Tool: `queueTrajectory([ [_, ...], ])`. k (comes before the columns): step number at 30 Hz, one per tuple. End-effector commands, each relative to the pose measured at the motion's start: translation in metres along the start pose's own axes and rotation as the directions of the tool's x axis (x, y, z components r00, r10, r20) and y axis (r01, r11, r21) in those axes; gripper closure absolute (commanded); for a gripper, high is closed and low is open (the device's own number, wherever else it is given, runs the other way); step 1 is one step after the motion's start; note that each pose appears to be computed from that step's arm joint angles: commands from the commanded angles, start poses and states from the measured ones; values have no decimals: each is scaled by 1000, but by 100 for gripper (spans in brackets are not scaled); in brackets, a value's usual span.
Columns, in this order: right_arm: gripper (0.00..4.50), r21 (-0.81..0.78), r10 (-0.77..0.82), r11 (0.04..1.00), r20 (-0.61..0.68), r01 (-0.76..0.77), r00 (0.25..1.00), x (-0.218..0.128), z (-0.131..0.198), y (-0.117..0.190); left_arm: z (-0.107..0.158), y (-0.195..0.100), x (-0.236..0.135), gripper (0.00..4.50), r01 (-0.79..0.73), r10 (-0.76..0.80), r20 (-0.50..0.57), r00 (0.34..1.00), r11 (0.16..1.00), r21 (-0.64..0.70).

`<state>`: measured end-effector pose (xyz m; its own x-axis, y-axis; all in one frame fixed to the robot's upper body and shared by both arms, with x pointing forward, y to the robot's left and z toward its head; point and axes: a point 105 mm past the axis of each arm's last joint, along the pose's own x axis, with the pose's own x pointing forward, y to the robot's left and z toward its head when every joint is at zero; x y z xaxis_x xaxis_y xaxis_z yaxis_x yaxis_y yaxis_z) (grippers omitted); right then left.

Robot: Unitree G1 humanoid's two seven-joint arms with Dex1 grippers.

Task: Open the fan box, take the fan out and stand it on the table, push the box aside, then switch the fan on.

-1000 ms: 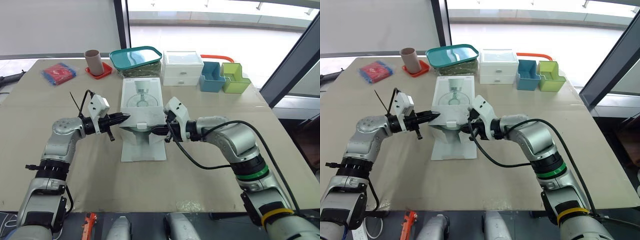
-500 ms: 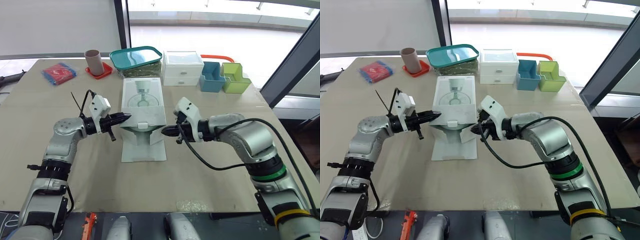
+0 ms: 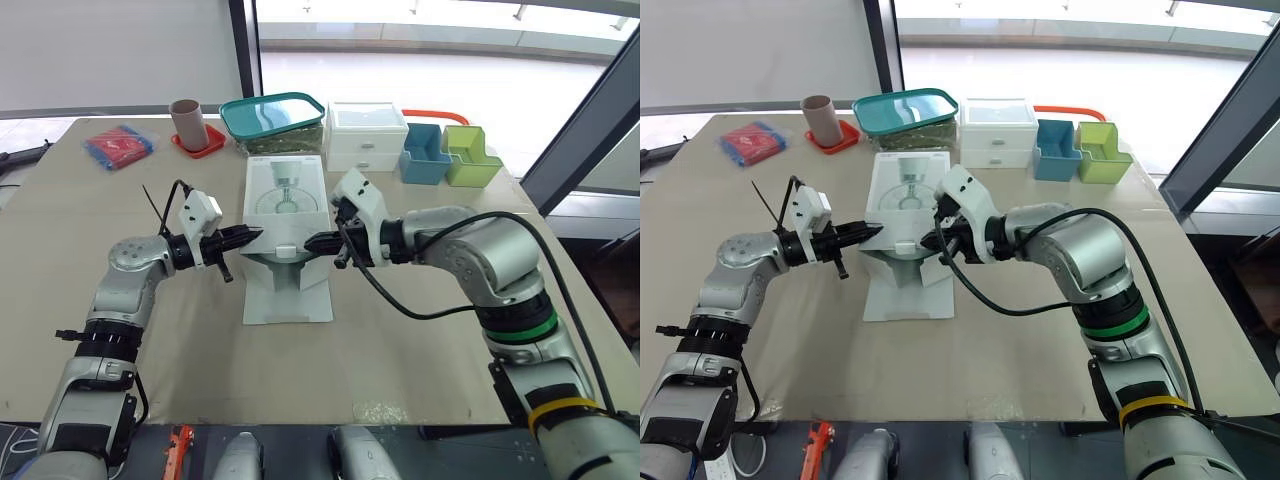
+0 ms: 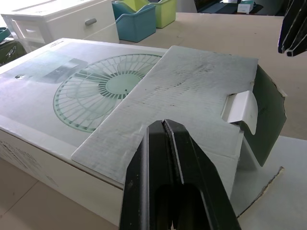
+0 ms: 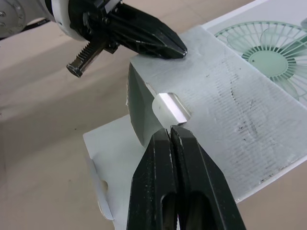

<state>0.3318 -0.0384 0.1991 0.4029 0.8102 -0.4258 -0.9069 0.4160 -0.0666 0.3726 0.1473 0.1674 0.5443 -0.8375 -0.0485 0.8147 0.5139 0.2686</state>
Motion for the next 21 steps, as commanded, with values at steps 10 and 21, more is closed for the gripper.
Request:
queueTrajectory([
  [10,446,-57,-19,998,-22,18,1000,10,-4,-2,-10,-5,-2,450,-6,6,-23,1000,1000,-14],
  [21,446,-54,-50,998,-87,45,995,5,-19,-8,-11,-8,3,450,-2,2,-14,1000,1000,-21],
])
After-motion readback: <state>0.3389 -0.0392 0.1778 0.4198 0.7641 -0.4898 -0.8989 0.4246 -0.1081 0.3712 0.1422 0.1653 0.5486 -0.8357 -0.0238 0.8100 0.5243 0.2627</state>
